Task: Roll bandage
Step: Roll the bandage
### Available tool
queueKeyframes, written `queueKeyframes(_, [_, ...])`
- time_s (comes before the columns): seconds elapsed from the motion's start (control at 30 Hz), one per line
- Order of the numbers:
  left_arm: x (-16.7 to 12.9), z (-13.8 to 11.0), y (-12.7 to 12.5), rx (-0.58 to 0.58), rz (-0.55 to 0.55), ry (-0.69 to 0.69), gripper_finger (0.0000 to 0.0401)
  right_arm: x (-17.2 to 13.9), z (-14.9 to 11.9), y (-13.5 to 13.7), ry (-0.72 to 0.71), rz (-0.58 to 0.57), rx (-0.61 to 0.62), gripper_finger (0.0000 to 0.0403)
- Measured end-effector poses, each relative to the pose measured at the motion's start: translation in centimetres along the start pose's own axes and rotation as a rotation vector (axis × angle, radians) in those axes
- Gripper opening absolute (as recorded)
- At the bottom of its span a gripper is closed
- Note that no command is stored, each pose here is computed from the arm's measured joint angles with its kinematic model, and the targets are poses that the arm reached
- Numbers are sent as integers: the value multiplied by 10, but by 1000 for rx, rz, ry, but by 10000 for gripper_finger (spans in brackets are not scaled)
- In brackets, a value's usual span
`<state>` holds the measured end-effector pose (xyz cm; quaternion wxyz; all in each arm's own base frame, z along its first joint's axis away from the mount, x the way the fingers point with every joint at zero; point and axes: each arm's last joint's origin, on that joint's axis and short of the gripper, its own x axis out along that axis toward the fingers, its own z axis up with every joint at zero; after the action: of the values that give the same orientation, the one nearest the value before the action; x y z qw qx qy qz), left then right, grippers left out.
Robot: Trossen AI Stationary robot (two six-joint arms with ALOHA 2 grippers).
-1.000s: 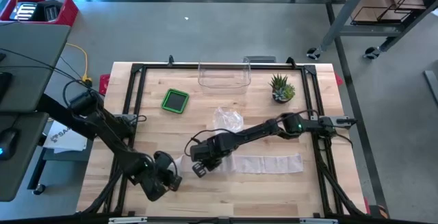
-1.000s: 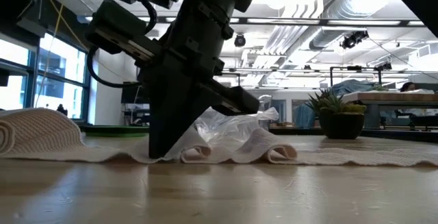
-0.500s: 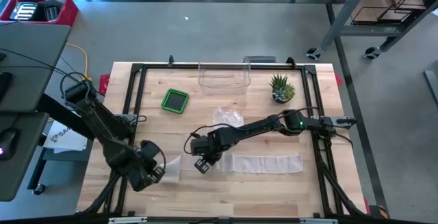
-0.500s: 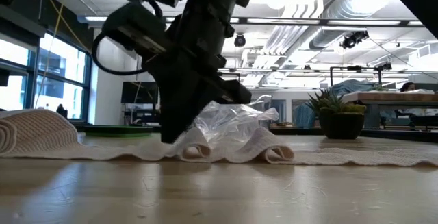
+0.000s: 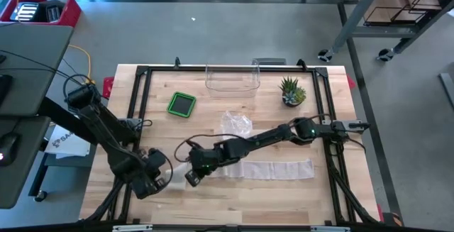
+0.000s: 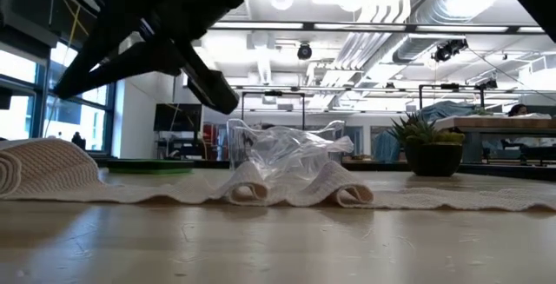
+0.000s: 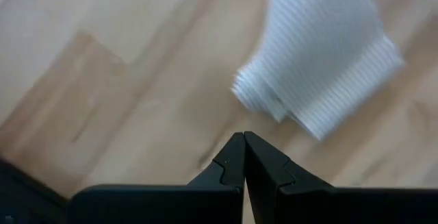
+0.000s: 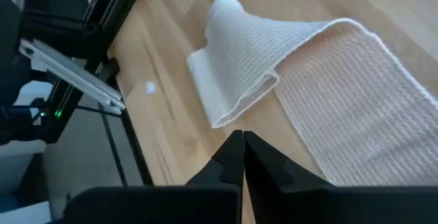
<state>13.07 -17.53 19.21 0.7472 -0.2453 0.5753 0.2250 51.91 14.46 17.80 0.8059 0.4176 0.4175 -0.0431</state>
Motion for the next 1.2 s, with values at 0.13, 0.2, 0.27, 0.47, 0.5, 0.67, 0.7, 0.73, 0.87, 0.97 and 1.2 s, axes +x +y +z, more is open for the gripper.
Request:
queueKeyframes(0.13, [1, -12, -4, 4, -76, 12, 0, 1, -6, 4, -2, 6, 11, 27])
queueKeyframes(0.2, [6, -20, -5, -36, -141, 27, 0, 3, -10, 6, -12, 8, 19, 57])
queueKeyframes(0.27, [15, -29, -3, -91, -196, 39, 0, 11, -11, 6, -32, 35, 62, 95])
queueKeyframes(0.47, [26, -40, 6, -287, -236, 61, 10, 31, -5, 2, -95, 146, 143, 198])
queueKeyframes(0.5, [24, -40, 6, -302, -255, 55, 17, 31, -3, 0, -100, 140, 146, 208])
queueKeyframes(0.67, [14, -36, 10, -363, -284, 39, 68, 30, 0, -4, -61, 137, 99, 225])
queueKeyframes(0.7, [13, -35, 11, -382, -286, 39, 81, 30, -1, -4, -39, 143, 94, 226])
queueKeyframes(0.73, [13, -35, 12, -405, -280, 38, 95, 31, -3, -4, -20, 140, 89, 226])
queueKeyframes(0.87, [14, -32, 18, -505, -249, -25, 151, 32, -11, -6, 30, 98, 97, 226])
queueKeyframes(0.97, [23, -29, 21, -554, -278, -63, 180, 31, -8, -4, -17, 108, 105, 226])
queueKeyframes(1.2, [43, -22, 27, -609, -325, -61, 196, 38, 2, -10, -67, 146, 159, 226])
